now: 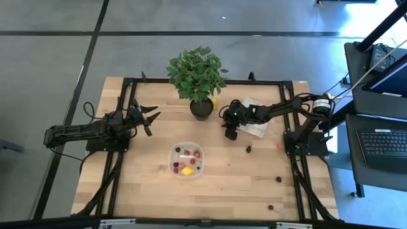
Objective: Pick and placing Produce into tupperware
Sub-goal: Put the top pink peach into the transparent bin
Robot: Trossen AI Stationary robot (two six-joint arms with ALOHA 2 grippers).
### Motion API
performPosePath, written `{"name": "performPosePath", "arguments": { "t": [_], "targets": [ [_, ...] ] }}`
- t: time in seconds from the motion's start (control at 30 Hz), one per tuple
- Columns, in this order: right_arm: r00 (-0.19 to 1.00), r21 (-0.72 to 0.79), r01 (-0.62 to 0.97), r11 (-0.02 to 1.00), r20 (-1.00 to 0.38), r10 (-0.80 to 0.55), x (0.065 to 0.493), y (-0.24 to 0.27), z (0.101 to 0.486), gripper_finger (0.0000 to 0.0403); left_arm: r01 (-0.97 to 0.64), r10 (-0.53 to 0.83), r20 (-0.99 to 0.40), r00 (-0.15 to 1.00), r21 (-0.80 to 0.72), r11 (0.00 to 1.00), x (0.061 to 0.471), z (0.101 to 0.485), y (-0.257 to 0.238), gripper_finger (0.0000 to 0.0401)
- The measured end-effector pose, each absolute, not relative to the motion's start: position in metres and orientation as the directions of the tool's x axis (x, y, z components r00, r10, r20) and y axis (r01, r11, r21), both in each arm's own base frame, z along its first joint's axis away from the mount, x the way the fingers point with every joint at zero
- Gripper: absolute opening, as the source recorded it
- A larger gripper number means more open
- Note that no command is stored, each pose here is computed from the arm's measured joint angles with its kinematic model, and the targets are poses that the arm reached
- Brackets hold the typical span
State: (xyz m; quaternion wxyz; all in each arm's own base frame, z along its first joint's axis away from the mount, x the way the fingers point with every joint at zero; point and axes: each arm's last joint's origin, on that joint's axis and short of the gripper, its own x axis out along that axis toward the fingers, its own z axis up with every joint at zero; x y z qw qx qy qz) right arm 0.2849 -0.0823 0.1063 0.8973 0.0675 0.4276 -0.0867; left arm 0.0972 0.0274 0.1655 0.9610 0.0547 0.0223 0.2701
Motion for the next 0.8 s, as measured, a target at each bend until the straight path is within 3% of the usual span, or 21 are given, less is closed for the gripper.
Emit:
{"name": "performPosePath", "arguments": {
  "t": [0.23,0.4,0.63,0.8],
  "targets": [
    [0.619,0.082,0.24,0.967,-0.781,-0.087,0.294,-0.082,0.113,0.0085,-0.517,0.522,-0.013,0.853,0.114,0.848,0.097,0.166,0.027,0.0126],
    [0.612,0.088,0.18,0.98,-0.79,-0.041,0.319,-0.071,0.14,0.0086,-0.517,0.522,-0.013,0.853,0.114,0.848,0.097,0.166,0.027,0.0126],
    [0.594,0.062,0.054,0.997,-0.804,0.018,0.348,-0.031,0.181,0.0086,-0.517,0.522,-0.013,0.853,0.113,0.848,0.097,0.166,0.027,0.0126],
    [0.668,0.058,-0.039,0.998,-0.741,0.069,0.364,0.006,0.204,0.0086,-0.517,0.522,-0.013,0.853,0.113,0.848,0.097,0.166,0.027,0.0126]
  ]
}}
